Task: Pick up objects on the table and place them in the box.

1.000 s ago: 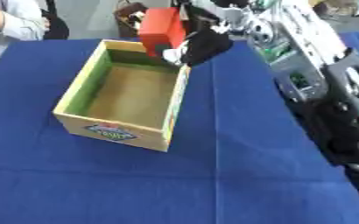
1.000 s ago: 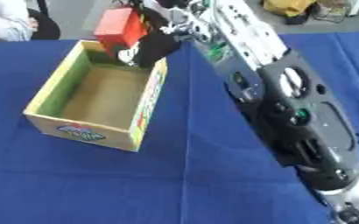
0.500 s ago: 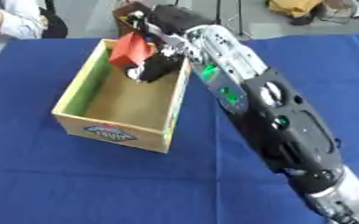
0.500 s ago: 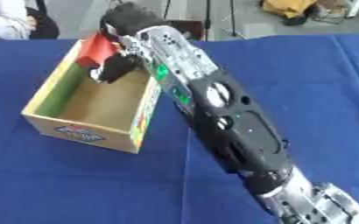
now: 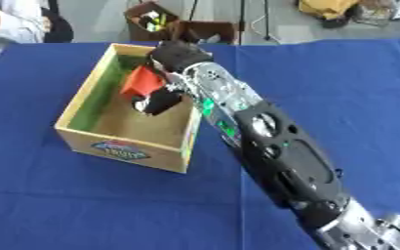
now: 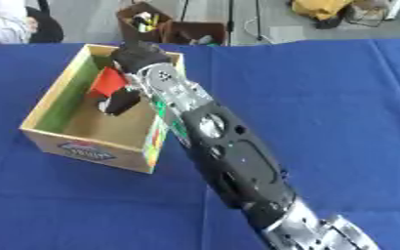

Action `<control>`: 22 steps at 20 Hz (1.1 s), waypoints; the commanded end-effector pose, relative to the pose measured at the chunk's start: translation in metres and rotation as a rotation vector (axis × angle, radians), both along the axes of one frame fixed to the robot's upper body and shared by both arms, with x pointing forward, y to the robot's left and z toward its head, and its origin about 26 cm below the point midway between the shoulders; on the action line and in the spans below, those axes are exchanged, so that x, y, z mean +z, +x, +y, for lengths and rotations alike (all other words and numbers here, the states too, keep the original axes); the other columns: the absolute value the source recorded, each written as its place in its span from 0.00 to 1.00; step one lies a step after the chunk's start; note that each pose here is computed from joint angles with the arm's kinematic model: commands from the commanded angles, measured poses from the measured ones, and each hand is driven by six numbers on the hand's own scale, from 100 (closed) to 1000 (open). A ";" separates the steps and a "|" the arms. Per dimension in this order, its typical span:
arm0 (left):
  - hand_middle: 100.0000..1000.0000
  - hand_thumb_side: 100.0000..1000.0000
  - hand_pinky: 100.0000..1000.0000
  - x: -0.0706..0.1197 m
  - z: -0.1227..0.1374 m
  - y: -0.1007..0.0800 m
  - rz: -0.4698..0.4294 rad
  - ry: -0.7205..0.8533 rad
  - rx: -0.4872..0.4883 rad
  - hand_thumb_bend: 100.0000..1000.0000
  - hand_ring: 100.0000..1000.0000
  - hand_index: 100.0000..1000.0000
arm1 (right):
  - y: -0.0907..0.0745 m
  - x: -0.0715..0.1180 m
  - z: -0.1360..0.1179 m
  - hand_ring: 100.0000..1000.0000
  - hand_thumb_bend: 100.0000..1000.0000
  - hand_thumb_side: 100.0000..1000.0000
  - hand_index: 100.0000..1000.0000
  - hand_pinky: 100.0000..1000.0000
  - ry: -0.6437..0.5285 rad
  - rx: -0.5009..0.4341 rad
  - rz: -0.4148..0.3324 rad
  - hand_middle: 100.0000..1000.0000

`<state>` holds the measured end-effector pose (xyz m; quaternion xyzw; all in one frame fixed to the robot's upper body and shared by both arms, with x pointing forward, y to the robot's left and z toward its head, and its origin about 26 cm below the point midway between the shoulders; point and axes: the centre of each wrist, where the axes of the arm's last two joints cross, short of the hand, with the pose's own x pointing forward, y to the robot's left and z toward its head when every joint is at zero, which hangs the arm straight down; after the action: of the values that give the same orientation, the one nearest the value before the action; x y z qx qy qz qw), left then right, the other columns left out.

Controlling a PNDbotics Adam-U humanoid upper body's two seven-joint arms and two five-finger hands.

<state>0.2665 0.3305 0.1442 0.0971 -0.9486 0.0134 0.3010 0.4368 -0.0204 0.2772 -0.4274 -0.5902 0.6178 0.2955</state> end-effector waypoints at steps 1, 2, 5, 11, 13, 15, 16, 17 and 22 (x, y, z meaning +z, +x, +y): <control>0.55 0.83 0.44 0.008 0.001 -0.001 -0.019 0.026 -0.007 0.25 0.65 0.72 | 0.000 0.001 0.007 0.79 0.00 0.51 0.57 0.75 -0.010 0.010 0.010 0.43; 0.55 0.83 0.44 0.008 0.001 -0.002 -0.018 0.026 -0.007 0.25 0.65 0.72 | 0.001 -0.001 0.007 0.80 0.00 0.52 0.69 0.76 -0.020 0.017 0.027 0.48; 0.55 0.83 0.44 0.007 0.001 -0.002 -0.016 0.026 -0.007 0.25 0.65 0.72 | 0.002 0.000 0.005 0.86 0.17 0.52 0.82 0.82 -0.042 0.032 0.062 0.60; 0.55 0.83 0.44 0.007 0.001 -0.002 -0.013 0.028 -0.009 0.25 0.65 0.72 | 0.002 0.003 0.001 0.91 0.33 0.49 0.93 0.86 -0.075 0.019 0.114 0.72; 0.55 0.83 0.44 0.007 0.001 -0.002 -0.012 0.029 -0.008 0.25 0.65 0.72 | 0.001 0.005 0.000 0.93 0.49 0.48 0.97 0.87 -0.075 0.018 0.120 0.76; 0.55 0.83 0.44 0.006 0.001 -0.002 -0.011 0.029 -0.008 0.25 0.65 0.72 | 0.000 0.007 -0.001 0.93 0.49 0.48 0.97 0.87 -0.072 0.020 0.127 0.76; 0.55 0.83 0.44 0.006 0.002 -0.003 -0.010 0.029 -0.008 0.25 0.65 0.72 | 0.000 0.008 -0.001 0.93 0.49 0.48 0.97 0.87 -0.071 0.021 0.129 0.76; 0.55 0.83 0.44 0.006 0.002 -0.003 -0.010 0.029 -0.008 0.25 0.65 0.72 | -0.001 0.009 -0.002 0.92 0.53 0.48 0.95 0.88 -0.068 0.022 0.129 0.76; 0.56 0.83 0.44 0.004 0.003 -0.004 -0.004 0.029 -0.003 0.25 0.65 0.72 | -0.010 0.032 -0.012 0.92 0.55 0.55 0.93 0.88 0.006 0.070 0.047 0.75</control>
<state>0.2648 0.3308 0.1411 0.0973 -0.9464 0.0121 0.3077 0.4333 -0.0298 0.2889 -0.3842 -0.5747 0.6539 0.3075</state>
